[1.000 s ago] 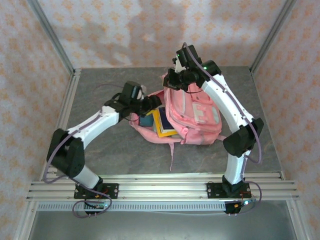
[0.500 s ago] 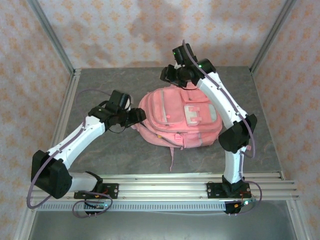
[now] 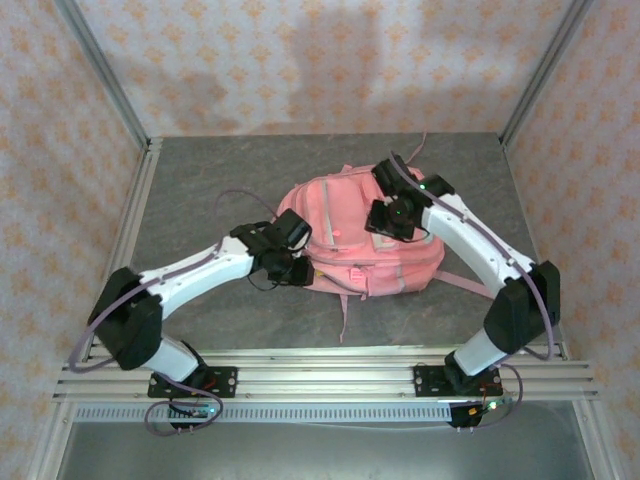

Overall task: Pack the student bag
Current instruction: Zip the student bag at the center of the table.

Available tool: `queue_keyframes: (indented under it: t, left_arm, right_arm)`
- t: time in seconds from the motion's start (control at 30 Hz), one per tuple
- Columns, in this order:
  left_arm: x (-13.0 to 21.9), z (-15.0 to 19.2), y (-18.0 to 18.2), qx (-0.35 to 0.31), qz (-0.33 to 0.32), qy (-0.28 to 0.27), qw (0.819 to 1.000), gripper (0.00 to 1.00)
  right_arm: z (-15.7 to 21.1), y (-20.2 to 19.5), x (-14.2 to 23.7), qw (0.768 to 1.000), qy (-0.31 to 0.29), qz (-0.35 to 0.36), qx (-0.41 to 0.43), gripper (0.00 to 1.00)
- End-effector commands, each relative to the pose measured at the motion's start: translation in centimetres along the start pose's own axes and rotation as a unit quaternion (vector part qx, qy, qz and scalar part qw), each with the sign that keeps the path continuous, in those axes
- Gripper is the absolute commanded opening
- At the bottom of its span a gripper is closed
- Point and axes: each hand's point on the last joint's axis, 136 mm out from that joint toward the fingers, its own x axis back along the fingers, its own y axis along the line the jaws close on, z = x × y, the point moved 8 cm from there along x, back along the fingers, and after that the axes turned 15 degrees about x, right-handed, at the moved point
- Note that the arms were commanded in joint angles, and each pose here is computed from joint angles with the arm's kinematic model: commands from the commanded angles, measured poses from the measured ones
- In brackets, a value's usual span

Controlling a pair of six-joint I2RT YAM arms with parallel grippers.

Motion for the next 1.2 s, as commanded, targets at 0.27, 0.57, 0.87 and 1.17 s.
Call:
queue_keyframes:
  t: [0.27, 0.57, 0.87, 1.17]
  left_arm:
    - [0.6, -8.0, -0.6, 0.028, -0.076, -0.039, 0.996, 0.18]
    - [2.2, -10.4, -0.8, 0.049, -0.063, -0.049, 0.996, 0.19]
    - [1.4, -7.1, -0.8, 0.032, -0.041, -0.027, 0.998, 0.19]
    - [-0.1, -2.6, -3.8, -0.045, -0.008, -0.033, 0.998, 0.42]
  right_arm:
    - [-1.3, 1.2, -1.0, 0.993, 0.006, -0.114, 0.001, 0.4]
    - [-5.2, 1.9, -3.7, 0.992, 0.004, -0.115, -0.059, 0.47]
    - [-7.5, 2.0, -7.5, 0.982, 0.014, -0.138, -0.126, 0.4]
    - [-8.9, 2.8, -7.3, 0.965, -0.006, -0.192, -0.179, 0.0]
